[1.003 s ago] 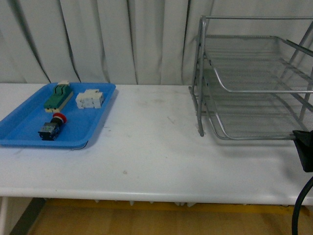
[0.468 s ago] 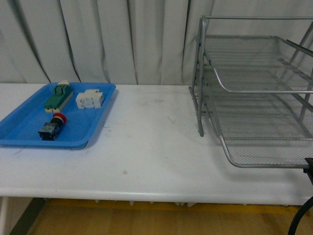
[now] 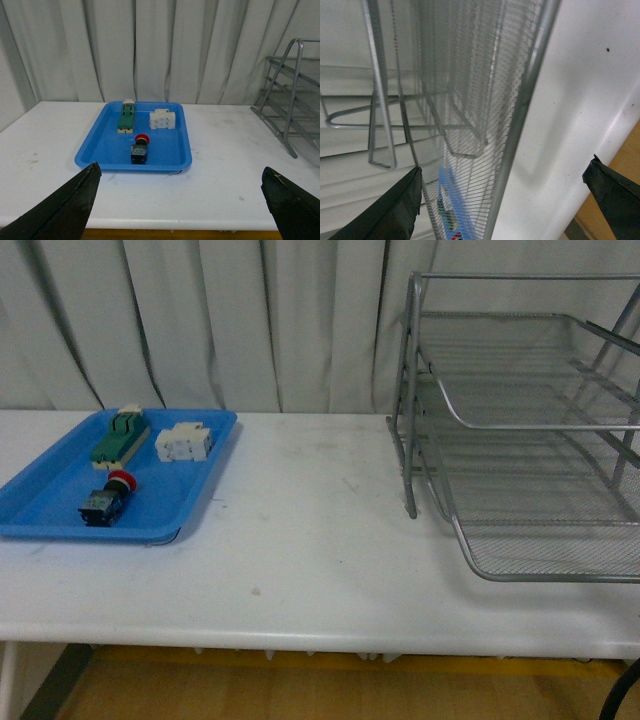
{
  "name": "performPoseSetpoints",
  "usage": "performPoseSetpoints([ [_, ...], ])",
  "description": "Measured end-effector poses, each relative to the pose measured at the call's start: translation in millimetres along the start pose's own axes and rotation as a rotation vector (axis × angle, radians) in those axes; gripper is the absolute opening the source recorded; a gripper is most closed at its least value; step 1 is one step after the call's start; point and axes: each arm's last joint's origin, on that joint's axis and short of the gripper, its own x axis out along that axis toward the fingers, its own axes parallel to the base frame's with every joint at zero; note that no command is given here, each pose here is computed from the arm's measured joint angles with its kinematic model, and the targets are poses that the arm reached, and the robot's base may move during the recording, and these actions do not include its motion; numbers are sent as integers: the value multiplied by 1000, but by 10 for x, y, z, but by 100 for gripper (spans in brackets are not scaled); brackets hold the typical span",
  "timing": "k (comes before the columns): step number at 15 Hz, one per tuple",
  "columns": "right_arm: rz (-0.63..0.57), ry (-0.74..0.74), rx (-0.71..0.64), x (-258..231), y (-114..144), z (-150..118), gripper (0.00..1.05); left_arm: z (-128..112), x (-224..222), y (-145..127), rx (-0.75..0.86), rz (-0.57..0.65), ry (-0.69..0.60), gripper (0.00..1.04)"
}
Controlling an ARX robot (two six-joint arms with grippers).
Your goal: Place button on rack with both arms
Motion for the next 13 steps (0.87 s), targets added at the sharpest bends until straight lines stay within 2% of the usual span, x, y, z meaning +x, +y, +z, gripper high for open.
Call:
performPoseSetpoints([
  [2, 55, -32, -51, -204, 130, 13, 98, 0, 0, 0, 0, 0, 0, 98],
  [4, 162, -81, -114, -495, 312, 85, 98, 0, 0, 0, 0, 0, 0, 98],
  [7, 285, -189, -229, -888, 632, 344, 98, 0, 0, 0, 0, 0, 0, 98],
  [8, 308, -229, -308, -1021, 758, 459, 96, 0, 0, 0, 0, 0, 0, 98],
  [9, 288, -257, -530, -1163, 883, 538, 84, 0, 0, 0, 0, 0, 0, 98],
  [11, 235, -305, -1022, -1452, 1010, 476, 58, 0, 0, 0, 0, 0, 0, 98],
  [12, 219, -328, -1188, -1559, 1036, 421, 45, 0, 0, 0, 0, 0, 0, 98],
  [13, 215, -362, -1354, -1617, 957, 282, 20, 0, 0, 0, 0, 0, 0, 98],
])
